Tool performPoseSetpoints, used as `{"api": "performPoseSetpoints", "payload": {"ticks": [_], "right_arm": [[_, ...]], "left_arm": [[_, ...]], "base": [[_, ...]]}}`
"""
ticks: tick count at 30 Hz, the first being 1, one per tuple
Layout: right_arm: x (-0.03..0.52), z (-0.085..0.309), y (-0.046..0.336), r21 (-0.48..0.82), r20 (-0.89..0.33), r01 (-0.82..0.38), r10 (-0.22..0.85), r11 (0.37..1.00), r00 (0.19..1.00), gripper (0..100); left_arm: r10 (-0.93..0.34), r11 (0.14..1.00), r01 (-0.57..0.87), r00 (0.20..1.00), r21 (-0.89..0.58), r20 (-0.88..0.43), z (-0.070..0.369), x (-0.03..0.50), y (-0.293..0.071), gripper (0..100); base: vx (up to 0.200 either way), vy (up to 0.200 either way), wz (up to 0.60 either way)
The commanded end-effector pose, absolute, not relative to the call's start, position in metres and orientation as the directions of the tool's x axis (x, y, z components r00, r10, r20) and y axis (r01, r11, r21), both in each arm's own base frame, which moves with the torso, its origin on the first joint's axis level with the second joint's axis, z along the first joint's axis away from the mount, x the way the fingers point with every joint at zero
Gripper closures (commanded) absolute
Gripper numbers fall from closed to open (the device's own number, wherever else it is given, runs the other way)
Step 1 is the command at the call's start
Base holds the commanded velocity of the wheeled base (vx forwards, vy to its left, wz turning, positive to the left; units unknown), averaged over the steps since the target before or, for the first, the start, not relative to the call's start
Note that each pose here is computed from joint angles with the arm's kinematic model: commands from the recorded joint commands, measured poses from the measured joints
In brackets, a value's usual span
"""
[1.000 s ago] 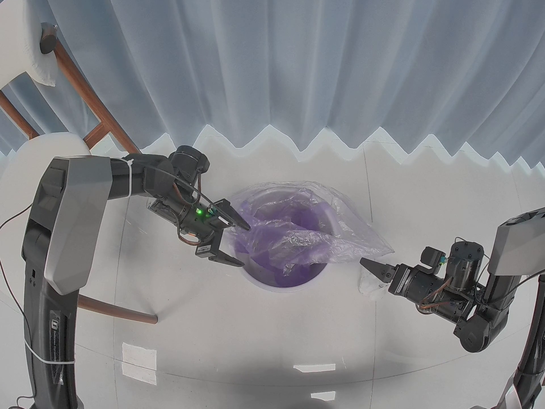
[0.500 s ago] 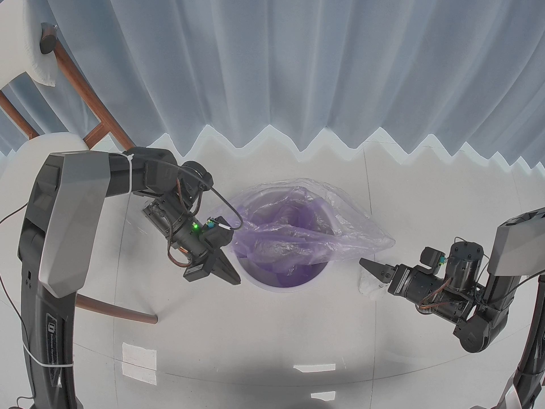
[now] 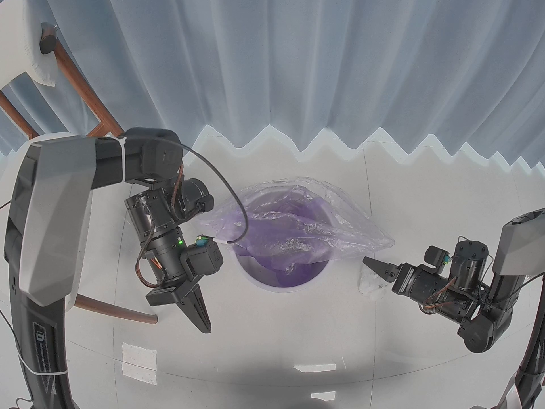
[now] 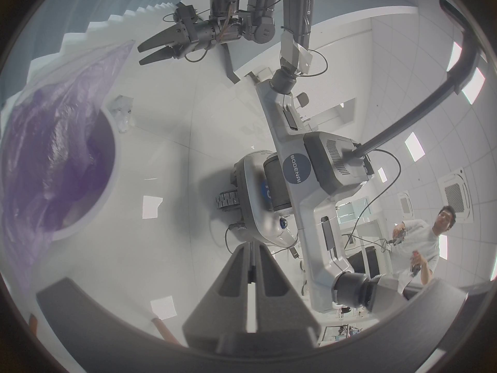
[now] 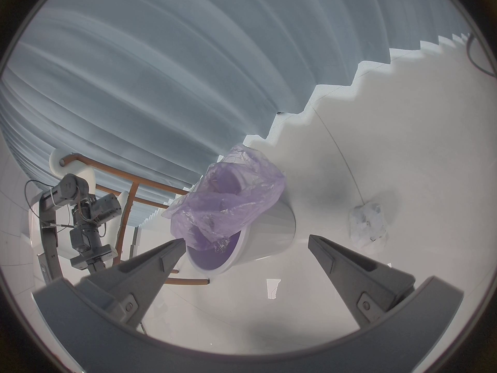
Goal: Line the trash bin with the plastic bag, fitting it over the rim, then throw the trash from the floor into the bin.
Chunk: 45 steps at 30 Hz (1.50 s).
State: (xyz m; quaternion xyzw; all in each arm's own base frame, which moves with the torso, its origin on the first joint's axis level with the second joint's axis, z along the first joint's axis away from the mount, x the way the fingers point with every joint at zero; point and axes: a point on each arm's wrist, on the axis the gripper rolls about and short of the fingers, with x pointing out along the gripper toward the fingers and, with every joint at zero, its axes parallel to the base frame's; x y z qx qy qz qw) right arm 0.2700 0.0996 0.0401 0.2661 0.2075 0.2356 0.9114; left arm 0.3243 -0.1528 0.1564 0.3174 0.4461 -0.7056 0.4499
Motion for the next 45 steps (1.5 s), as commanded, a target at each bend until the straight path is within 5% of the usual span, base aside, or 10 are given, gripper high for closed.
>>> {"api": "performPoseSetpoints", "payload": {"ticks": [1,6,10,12,14,18,28,38,39,45], "right_arm": [[0.25,0.053,0.091,0.591,-0.243,-0.332,0.554,0.735,0.796,0],[0.248,0.051,0.09,0.595,-0.255,-0.322,0.553,0.736,0.793,0],[0.249,0.051,0.091,0.594,-0.251,-0.324,0.552,0.736,0.795,0],[0.249,0.052,0.091,0.592,-0.249,-0.322,0.548,0.739,0.799,0],[0.25,0.052,0.091,0.591,-0.247,-0.322,0.546,0.739,0.8,0],[0.259,0.053,0.092,0.595,-0.23,-0.326,0.544,0.735,0.807,0],[0.257,0.061,0.087,0.616,-0.206,-0.286,0.501,0.734,0.841,0],[0.251,0.062,0.084,0.603,-0.215,-0.243,0.448,0.76,0.868,0],[0.25,0.061,0.083,0.602,-0.221,-0.24,0.448,0.762,0.867,0],[0.248,0.061,0.083,0.599,-0.228,-0.23,0.439,0.767,0.869,0]], "left_arm": [[-0.413,-0.12,0.983,-0.177,-0.139,-0.893,0.263,0.242,-0.155,100],[-0.385,0.226,0.92,-0.218,-0.321,-0.897,0.274,0.134,-0.132,100],[-0.424,0.32,0.898,-0.15,-0.302,-0.893,0.247,0.15,-0.141,100],[-0.476,0.441,0.892,0.14,-0.097,-0.868,0.225,0.192,-0.159,100],[-0.449,0.625,0.778,0.293,-0.063,-0.844,0.214,0.21,-0.167,100],[-0.5,0.837,0.409,0.303,-0.363,-0.811,0.21,0.211,-0.187,100],[-0.691,0.611,-0.222,0.318,-0.76,-0.649,0.223,0.274,-0.216,100],[-0.422,0.724,-0.343,0.465,-0.598,-0.778,0.162,0.315,-0.233,100],[-0.426,0.72,-0.343,0.469,-0.603,-0.774,0.164,0.316,-0.232,0],[-0.388,0.721,-0.356,0.504,-0.595,-0.772,0.153,0.338,-0.242,0]], "base": [[0.0,0.0,0.0],[0.0,0.0,0.0],[0.0,0.0,0.0],[0.0,0.0,0.0],[0.0,0.0,0.0],[0.0,0.0,0.0],[0.0,0.0,0.0],[0.0,0.0,0.0],[0.0,0.0,0.0],[0.0,0.0,0.0]]}}
